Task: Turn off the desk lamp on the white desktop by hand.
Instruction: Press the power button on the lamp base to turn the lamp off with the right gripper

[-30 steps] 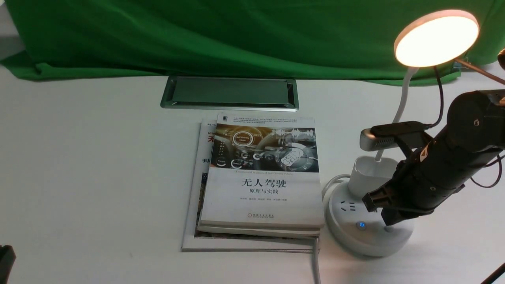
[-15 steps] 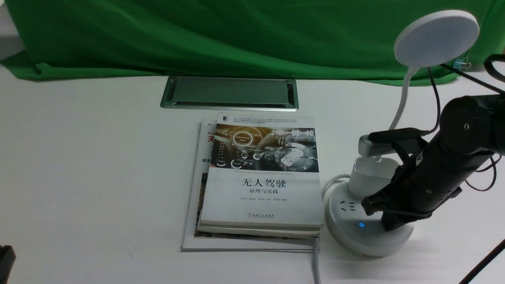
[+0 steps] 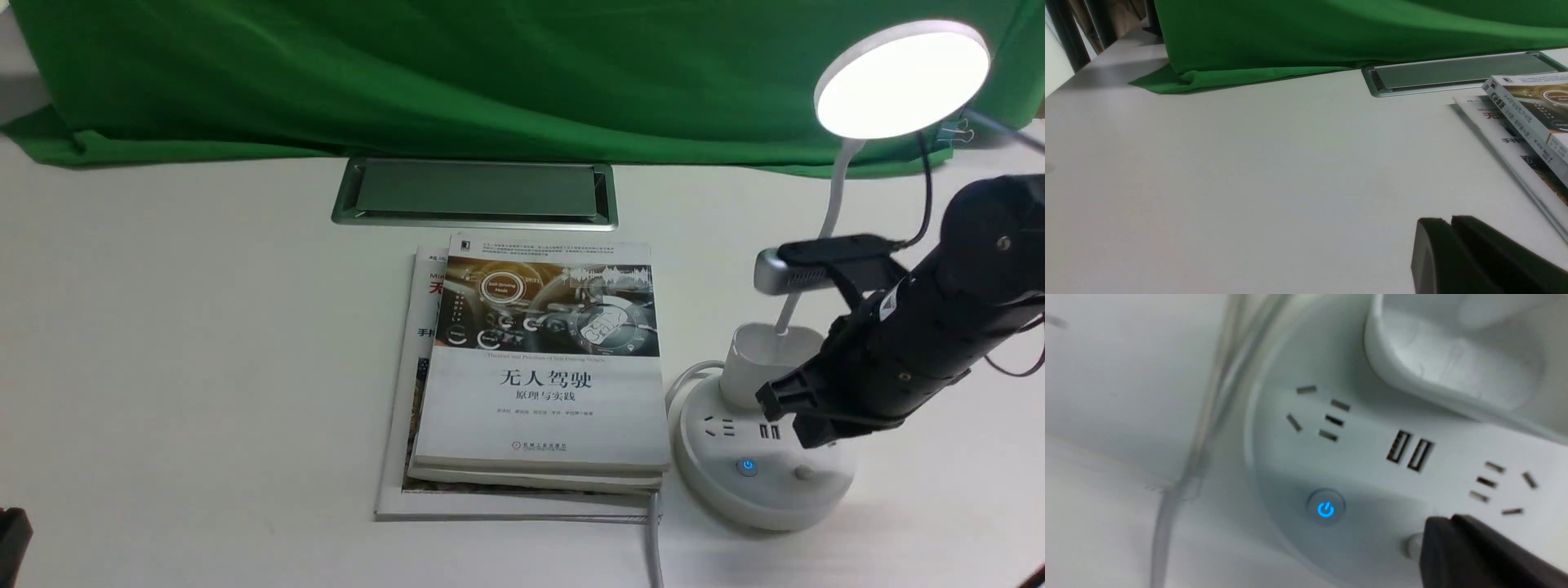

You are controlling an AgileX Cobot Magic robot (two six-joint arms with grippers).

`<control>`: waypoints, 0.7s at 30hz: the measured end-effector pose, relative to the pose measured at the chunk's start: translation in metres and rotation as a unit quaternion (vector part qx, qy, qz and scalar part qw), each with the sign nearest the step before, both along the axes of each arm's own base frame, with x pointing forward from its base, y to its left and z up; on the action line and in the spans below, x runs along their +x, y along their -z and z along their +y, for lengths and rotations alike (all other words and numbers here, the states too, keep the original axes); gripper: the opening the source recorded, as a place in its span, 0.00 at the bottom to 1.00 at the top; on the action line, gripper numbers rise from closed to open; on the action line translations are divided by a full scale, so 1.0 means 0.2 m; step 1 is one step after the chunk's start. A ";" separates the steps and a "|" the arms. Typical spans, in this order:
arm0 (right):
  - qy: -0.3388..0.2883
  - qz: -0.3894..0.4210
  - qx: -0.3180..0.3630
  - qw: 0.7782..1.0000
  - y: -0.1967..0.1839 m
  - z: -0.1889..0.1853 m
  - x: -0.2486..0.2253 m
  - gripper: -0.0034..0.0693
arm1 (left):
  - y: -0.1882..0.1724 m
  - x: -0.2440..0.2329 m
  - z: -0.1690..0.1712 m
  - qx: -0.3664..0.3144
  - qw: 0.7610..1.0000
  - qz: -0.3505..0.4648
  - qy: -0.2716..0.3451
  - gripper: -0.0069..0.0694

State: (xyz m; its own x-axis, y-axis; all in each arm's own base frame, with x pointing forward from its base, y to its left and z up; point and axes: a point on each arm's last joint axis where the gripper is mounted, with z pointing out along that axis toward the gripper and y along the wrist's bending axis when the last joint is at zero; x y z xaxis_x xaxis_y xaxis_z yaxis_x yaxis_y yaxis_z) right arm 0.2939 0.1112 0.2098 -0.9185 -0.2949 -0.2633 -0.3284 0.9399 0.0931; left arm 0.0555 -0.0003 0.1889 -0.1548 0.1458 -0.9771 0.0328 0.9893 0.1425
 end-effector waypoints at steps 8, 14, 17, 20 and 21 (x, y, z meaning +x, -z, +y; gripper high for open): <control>0.003 0.029 -0.010 1.000 0.11 0.00 -0.01 0.10 | 0.00 0.00 0.00 0.000 1.000 0.000 0.000 0.12; 0.006 0.023 -0.008 1.000 0.15 0.01 0.03 0.10 | 0.00 0.00 0.00 0.000 1.000 0.000 0.000 0.12; 0.006 0.021 -0.008 1.000 0.15 0.01 0.03 0.10 | 0.00 0.00 0.00 0.000 1.000 0.000 0.000 0.12; 0.006 0.017 -0.006 1.000 0.13 0.01 0.02 0.10 | 0.00 0.00 0.00 0.000 1.000 0.000 0.000 0.12; 0.006 0.015 -0.005 1.000 0.11 0.00 0.01 0.10 | 0.00 0.00 0.00 0.000 1.000 0.000 0.000 0.12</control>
State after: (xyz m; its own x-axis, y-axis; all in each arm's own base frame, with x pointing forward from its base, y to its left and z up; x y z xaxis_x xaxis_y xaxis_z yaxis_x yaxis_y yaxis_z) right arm 0.2968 0.1118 0.1870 -0.9294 -0.2860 -0.2333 -0.3141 0.9449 0.0926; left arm 0.0555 -0.0003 0.1889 -0.1548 0.1458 -0.9771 0.0328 0.9893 0.1425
